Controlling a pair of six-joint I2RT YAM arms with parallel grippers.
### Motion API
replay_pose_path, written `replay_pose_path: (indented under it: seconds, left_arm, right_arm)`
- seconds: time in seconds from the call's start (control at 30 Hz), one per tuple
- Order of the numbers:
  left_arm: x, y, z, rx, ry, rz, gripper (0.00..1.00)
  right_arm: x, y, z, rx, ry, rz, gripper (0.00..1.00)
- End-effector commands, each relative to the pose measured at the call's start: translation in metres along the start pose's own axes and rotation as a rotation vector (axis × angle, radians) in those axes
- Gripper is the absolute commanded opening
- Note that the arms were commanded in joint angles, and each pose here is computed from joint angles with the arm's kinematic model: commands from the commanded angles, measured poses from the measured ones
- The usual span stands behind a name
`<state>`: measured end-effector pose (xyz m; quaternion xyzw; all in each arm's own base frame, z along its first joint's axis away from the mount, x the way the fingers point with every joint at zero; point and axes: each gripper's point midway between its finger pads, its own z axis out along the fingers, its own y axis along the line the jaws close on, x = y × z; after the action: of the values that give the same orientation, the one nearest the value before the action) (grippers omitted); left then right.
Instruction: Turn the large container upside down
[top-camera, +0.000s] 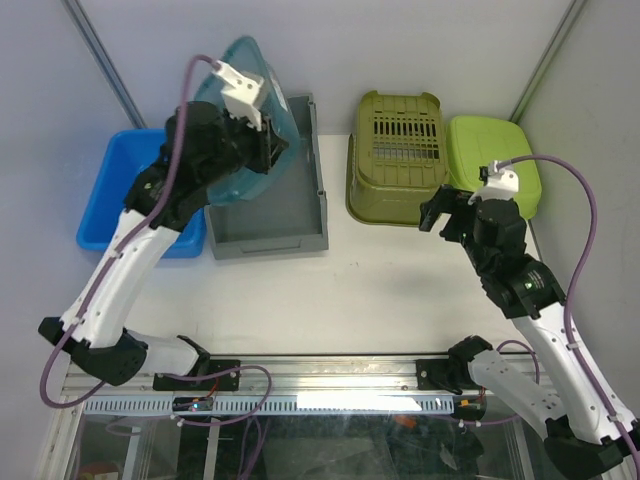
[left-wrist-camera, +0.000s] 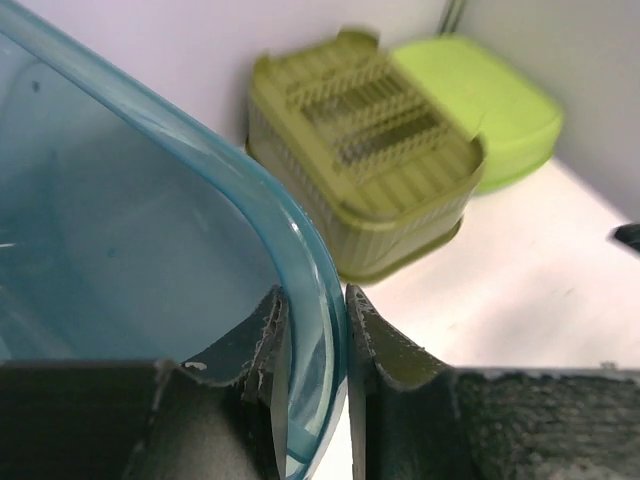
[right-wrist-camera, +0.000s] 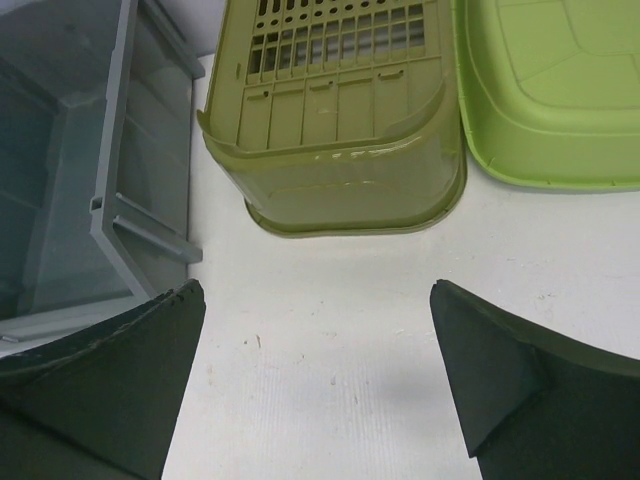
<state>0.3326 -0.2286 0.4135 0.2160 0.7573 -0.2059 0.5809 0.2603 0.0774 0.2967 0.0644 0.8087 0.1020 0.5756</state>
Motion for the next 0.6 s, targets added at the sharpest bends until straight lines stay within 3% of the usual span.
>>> replay_pose_path:
  seconds: [0.0,0.33,0.57]
  left_arm:
    - [-0.083,-0.034,-0.060,0.173,-0.237,-0.027,0.00]
    - [-0.079,-0.179,-0.100,0.844,-0.142,-0.231,0.00]
    - [-0.072,-0.214,-0.129,1.169,-0.113,-0.442,0.00]
  right_arm:
    - [-0.025,-0.010,-0.010,0.055,-0.114,0.081,0.99]
    - [-0.102,-0.029,-0.070,0.116,-0.334,0.153,0.99]
    - [-0.153,-0.050,-0.125,0.179,-0.488,0.197,0.99]
